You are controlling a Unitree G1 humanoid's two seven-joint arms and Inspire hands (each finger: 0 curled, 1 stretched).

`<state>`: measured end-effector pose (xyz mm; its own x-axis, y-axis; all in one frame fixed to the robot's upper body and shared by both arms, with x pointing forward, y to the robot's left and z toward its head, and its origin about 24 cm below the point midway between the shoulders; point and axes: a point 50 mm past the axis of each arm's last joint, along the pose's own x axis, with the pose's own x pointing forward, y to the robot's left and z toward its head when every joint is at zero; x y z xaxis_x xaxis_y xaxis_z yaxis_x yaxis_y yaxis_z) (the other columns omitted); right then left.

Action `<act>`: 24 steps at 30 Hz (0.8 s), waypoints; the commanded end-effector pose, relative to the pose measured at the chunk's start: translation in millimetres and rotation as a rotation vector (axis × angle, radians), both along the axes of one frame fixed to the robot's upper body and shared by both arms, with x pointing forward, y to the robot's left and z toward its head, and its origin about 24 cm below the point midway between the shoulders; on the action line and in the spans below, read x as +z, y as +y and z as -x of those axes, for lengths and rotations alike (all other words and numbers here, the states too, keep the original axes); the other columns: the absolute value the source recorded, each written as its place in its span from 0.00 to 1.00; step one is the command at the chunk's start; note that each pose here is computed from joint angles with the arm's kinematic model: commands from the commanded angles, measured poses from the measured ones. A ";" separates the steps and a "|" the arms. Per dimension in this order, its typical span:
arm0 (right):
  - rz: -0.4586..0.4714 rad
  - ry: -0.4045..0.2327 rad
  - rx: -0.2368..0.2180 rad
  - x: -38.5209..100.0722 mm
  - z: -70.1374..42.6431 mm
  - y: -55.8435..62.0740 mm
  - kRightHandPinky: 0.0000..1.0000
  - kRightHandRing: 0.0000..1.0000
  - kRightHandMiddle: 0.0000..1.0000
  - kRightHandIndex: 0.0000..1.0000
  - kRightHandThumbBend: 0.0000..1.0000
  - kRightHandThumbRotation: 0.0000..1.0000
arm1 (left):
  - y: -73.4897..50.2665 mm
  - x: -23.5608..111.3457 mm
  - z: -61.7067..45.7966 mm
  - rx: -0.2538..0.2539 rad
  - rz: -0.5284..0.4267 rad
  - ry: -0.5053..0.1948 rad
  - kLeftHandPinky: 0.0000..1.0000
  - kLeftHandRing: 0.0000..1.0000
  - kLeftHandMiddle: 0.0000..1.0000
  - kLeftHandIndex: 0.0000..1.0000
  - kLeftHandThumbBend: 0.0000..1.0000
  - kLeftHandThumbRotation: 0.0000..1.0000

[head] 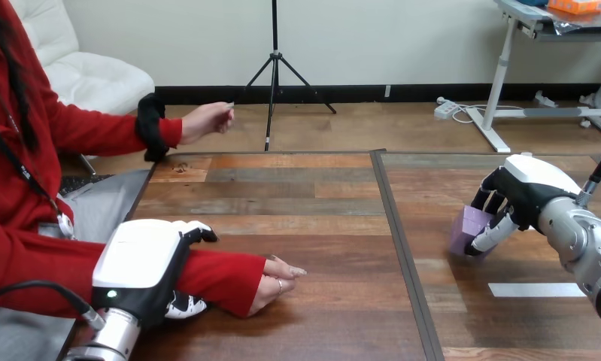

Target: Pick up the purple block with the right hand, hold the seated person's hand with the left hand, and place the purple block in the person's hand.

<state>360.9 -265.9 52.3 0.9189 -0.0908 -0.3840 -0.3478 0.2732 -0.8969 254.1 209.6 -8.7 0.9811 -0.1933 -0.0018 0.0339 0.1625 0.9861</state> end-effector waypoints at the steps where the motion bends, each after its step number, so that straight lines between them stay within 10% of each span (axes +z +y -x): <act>1: -0.045 -0.104 0.034 20.6 -13.7 15.2 0.43 0.52 0.56 0.52 0.69 0.00 | -9.8 7.1 -14.2 -0.033 -0.016 -0.056 0.73 0.70 0.71 0.68 0.86 0.06; 24: -0.061 -0.109 0.050 20.9 -14.4 19.4 0.44 0.52 0.55 0.52 0.68 0.00 | -18.2 2.2 -17.9 -0.092 -0.071 0.049 0.75 0.72 0.71 0.68 0.82 0.27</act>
<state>362.4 -262.3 53.5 0.9238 -0.0754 -0.3753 -0.3414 0.2812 -0.8969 259.8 204.5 -13.6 0.9725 -0.2262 -0.0557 0.0829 0.1128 0.9902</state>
